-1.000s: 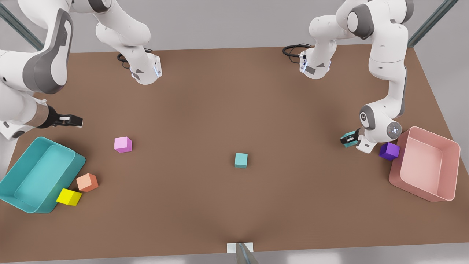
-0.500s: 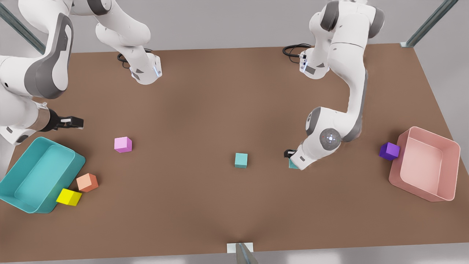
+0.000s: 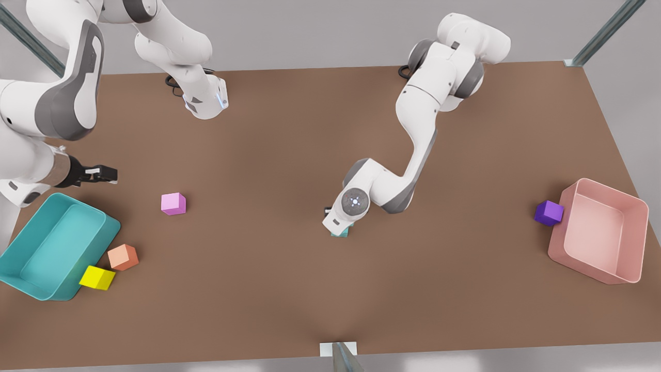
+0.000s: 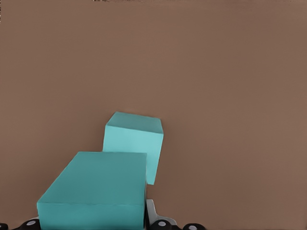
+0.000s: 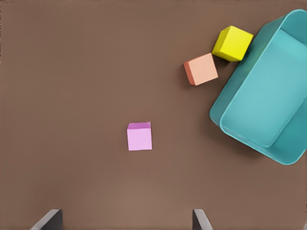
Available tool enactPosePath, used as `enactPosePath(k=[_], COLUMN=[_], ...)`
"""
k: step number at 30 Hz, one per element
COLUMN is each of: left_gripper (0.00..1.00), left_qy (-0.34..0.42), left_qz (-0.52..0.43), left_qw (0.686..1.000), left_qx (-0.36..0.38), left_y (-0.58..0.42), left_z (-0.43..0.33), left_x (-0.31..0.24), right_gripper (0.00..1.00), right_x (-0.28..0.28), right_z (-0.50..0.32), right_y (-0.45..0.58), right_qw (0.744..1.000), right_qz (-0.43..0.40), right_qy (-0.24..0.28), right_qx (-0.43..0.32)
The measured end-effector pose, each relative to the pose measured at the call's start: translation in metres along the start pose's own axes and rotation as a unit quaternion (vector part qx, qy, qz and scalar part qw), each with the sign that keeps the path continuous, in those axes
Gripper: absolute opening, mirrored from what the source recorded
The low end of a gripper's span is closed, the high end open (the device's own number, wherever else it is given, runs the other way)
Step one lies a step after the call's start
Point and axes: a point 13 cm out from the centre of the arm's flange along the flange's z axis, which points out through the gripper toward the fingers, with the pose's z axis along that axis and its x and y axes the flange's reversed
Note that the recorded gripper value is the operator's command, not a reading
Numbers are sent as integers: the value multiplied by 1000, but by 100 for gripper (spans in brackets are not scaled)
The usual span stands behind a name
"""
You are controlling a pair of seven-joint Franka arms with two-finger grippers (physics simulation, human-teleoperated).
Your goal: Stack the two blue cubes on top of each other
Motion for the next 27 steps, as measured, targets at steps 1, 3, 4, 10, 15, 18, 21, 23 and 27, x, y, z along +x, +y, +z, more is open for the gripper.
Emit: enactPosePath(k=[1, 3, 4, 10, 15, 18, 21, 23, 27], left_gripper=[46, 46, 46, 47, 100, 100, 100, 100, 100], left_qy=[-1, -4, -7, -19, -18, -18, -18, -19, -9], left_qz=[-11, -30, -38, -76, -100, -111, -119, -124, -131], left_qw=[1000, 1000, 999, 997, 995, 993, 992, 992, 991], left_qx=[1, 4, 7, 19, 21, 25, 27, 28, 23], left_y=[1, 1, 0, -5, -6, -8, -9, -9, -11], left_z=[2, 4, 4, 3, 12, 12, 12, 9, 6], left_x=[-3, -7, -8, -16, -18, -19, -19, -19, -10], right_gripper=[100, 100, 100, 100, 100, 100, 100, 100, 100], right_x=[-1, -3, -4, -10, -14, -16, -17, -17, -17], right_z=[-2, -4, -4, -2, 8, 12, 14, 15, 17], right_y=[0, 1, 1, 0, -2, -3, -3, -4, -5], right_qw=[1000, 1000, 1000, 1000, 1000, 1000, 1000, 1000, 1000], right_qz=[-1, -2, -3, -6, -6, -7, -7, -7, -7], right_qy=[-4, -9, -11, -17, -11, -8, -6, -5, -4], right_qx=[0, -1, -1, 0, -2, -3, -3, -4, -5])
